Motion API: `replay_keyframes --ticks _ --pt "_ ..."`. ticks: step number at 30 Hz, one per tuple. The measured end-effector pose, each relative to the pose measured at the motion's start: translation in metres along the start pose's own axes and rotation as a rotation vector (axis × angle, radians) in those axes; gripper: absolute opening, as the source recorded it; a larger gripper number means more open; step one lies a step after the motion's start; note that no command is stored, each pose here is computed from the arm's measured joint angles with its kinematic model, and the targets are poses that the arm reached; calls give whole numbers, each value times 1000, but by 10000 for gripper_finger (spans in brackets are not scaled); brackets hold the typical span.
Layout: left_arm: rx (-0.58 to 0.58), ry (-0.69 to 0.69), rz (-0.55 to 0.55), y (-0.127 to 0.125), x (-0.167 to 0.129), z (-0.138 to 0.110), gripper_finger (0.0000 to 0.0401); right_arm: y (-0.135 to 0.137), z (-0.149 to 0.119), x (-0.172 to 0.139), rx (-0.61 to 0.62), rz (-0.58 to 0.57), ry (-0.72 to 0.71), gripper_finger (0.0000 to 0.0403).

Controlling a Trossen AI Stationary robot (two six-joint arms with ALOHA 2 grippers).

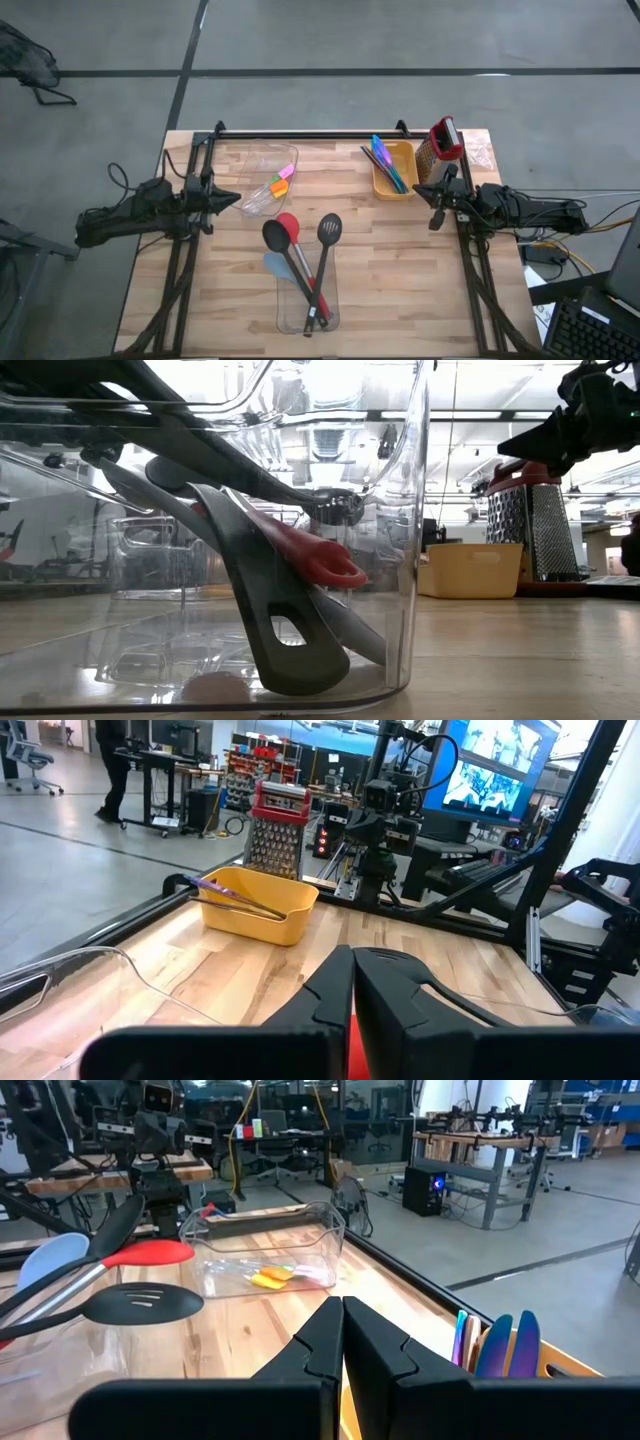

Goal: Pick & Place Kitchen Items
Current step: Return to Home Position

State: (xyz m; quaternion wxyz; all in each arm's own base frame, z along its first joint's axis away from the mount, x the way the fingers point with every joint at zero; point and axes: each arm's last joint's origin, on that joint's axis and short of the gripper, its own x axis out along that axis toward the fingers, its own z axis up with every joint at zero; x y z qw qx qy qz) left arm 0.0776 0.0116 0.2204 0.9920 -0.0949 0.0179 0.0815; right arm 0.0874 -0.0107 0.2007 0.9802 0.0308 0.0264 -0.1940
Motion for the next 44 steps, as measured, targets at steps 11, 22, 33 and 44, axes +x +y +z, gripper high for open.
replay_keyframes --ticks 11,22,33,44 --pt "0 0 0 0 0 0 14 0 0 0 -1 0 0 9" --pt "0 0 0 0 0 0 12 0 0 0 0 0 0 9" --pt "0 0 0 0 0 0 12 0 0 0 0 0 0 9" --pt "0 0 1 0 0 0 12 0 0 0 -1 0 0 9"
